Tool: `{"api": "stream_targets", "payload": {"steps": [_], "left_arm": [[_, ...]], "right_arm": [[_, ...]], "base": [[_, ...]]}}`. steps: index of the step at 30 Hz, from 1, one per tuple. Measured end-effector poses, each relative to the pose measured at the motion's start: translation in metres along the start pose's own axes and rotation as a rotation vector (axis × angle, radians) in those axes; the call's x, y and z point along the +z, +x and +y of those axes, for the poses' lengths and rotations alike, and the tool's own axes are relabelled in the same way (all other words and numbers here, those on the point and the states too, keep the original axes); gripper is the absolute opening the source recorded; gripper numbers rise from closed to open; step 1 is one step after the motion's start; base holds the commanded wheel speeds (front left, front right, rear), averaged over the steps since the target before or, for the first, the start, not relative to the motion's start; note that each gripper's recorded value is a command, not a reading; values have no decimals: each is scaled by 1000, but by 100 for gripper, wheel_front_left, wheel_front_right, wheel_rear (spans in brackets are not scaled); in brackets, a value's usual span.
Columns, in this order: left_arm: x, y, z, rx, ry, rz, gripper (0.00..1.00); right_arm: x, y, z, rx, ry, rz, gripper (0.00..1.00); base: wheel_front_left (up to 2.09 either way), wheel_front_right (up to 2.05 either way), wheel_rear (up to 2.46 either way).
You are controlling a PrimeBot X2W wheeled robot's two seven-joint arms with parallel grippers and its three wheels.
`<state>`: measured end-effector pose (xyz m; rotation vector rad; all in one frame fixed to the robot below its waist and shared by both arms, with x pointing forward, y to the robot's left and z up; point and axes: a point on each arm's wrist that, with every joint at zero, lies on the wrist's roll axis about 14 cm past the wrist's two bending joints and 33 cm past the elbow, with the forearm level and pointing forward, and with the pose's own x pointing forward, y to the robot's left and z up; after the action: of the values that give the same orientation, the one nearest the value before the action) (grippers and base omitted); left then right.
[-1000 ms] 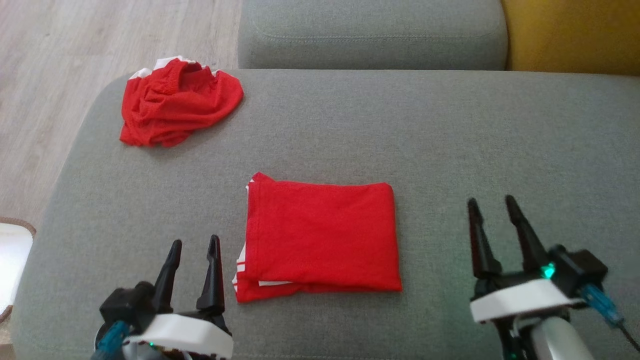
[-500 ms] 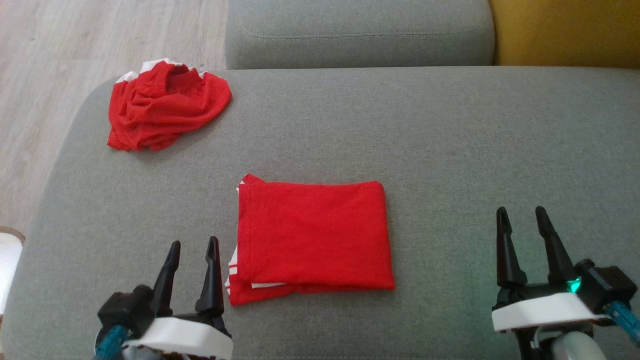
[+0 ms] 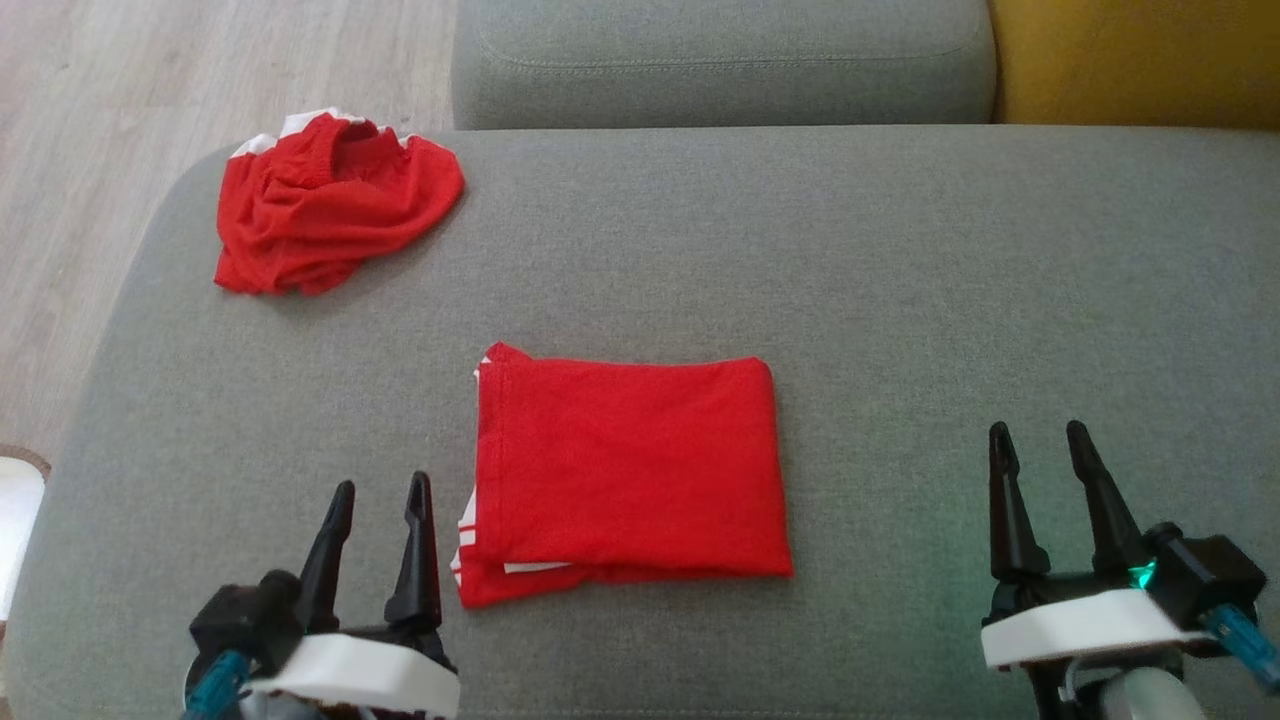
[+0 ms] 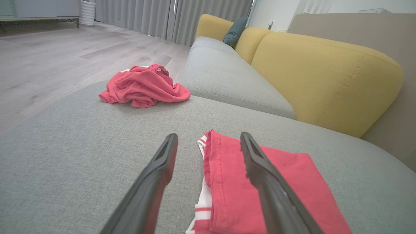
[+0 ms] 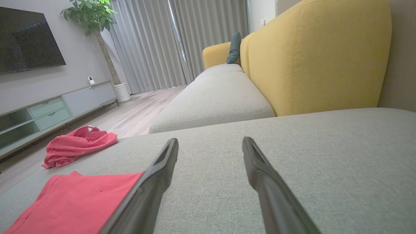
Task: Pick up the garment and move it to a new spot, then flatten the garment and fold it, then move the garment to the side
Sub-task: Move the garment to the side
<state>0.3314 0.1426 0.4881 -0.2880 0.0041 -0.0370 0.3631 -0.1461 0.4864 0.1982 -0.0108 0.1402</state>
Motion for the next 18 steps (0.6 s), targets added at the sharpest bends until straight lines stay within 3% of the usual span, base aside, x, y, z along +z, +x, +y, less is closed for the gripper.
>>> {"api": "stream_targets", "payload": {"steps": [10, 18], "left_arm": [[-6, 3, 4, 16, 2, 17, 100], [-4, 8, 12, 39, 3, 12, 100]], "right_arm": [[-20, 6, 3, 17, -39, 82, 100], [-59, 35, 51, 160, 24, 312, 100]], "base": [[0, 0, 0], [0, 0, 0]]}}
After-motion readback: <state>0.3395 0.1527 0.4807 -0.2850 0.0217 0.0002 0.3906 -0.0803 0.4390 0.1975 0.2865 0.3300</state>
